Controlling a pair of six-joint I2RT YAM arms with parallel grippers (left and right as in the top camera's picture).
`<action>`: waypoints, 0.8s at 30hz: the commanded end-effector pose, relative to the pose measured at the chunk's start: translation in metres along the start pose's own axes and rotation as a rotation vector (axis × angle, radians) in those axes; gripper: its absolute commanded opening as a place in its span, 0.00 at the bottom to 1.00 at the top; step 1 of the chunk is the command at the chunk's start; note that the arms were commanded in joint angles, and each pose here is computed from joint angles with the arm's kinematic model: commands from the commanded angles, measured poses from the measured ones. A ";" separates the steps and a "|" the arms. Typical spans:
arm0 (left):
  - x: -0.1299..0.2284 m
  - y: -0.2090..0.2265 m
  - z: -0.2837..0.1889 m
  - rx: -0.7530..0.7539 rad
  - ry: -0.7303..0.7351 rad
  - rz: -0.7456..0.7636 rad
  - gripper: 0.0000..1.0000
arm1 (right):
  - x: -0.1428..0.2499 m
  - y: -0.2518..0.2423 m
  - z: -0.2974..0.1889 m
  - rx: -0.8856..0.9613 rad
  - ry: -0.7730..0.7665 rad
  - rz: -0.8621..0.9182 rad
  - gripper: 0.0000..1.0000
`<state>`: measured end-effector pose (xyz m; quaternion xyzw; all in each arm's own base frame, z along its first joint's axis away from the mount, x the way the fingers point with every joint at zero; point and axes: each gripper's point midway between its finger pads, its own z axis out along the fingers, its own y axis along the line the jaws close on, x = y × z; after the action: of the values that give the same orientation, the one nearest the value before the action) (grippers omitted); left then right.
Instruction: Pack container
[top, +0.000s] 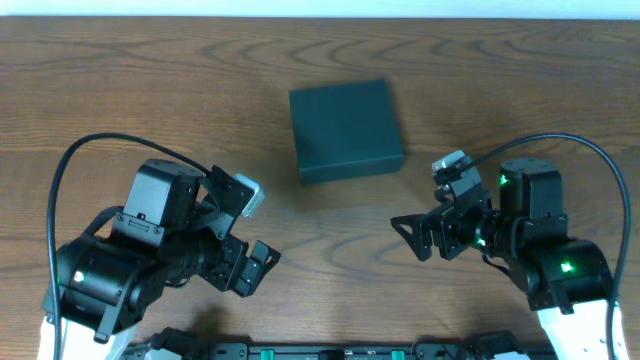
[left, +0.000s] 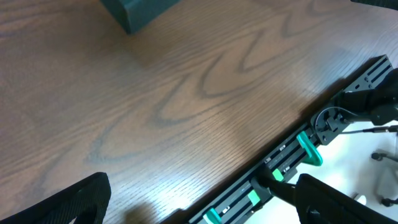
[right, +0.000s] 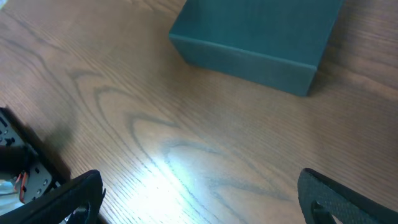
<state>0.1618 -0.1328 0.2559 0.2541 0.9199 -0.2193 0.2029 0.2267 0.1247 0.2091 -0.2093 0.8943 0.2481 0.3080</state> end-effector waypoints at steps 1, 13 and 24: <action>0.002 0.002 0.002 -0.006 0.010 -0.010 0.95 | -0.005 0.002 -0.003 -0.009 -0.012 -0.017 0.99; -0.024 0.076 -0.033 -0.388 -0.405 -0.010 0.95 | -0.005 0.002 -0.003 -0.009 -0.012 -0.017 0.99; 0.042 0.147 0.030 -0.520 -0.607 -0.266 0.95 | -0.005 0.002 -0.003 -0.009 -0.012 -0.017 0.99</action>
<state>0.2201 -0.0247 0.1783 0.0388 0.8741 -0.0628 0.4801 0.2268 0.1248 0.2095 -0.2098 0.8942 0.2479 0.3081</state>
